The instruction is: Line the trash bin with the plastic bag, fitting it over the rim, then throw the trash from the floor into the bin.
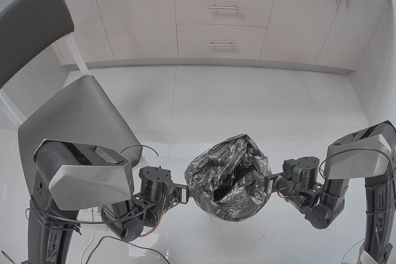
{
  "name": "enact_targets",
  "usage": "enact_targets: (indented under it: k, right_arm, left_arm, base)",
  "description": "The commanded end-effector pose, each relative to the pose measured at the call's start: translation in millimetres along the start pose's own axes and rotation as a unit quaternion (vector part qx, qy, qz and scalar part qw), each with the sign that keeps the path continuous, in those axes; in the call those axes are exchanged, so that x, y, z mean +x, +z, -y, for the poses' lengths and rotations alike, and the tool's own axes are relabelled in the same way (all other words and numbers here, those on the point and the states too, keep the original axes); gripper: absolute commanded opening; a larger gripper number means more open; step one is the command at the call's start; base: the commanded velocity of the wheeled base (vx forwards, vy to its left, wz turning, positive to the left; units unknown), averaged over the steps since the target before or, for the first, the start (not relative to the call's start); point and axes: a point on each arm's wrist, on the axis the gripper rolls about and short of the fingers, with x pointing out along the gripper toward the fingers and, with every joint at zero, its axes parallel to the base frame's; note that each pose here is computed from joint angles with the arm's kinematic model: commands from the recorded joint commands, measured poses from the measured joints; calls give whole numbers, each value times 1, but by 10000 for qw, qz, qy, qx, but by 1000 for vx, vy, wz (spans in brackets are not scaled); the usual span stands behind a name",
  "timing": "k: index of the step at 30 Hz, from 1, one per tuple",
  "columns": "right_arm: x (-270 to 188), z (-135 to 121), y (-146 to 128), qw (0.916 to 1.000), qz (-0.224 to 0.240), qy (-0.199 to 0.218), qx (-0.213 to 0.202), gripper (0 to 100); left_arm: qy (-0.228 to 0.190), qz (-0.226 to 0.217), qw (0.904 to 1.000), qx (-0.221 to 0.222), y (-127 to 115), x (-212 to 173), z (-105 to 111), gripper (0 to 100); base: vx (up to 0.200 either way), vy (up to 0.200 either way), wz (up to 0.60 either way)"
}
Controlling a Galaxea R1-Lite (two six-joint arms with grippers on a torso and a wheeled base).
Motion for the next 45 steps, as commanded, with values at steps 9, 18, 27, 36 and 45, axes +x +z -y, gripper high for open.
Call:
enact_targets:
  k: [9,18,27,36,45]
  right_arm:
    - [32,24,-18,9991,-22,-393,124,100]
    - [34,31,-18,9986,-9,-500,177,100]
    - [33,44,-12,9969,65,-734,279,100]
    - [33,53,-11,9959,69,-849,312,100]
    - [52,77,-22,9930,76,-1127,353,100]
  left_arm:
    - [9,-25,10000,11,-2,1,0,100]
    - [15,-47,10000,17,-4,1,-1,100]
    - [8,-48,10000,21,-4,1,0,100]
    - [15,-46,10000,21,-4,1,0,100]
    - [8,-48,10000,21,-4,2,0,100]
  base:
    - [0,0,0]
    - [0,0,0]
    - [0,0,0]
    - [0,0,0]
    - [0,0,0]
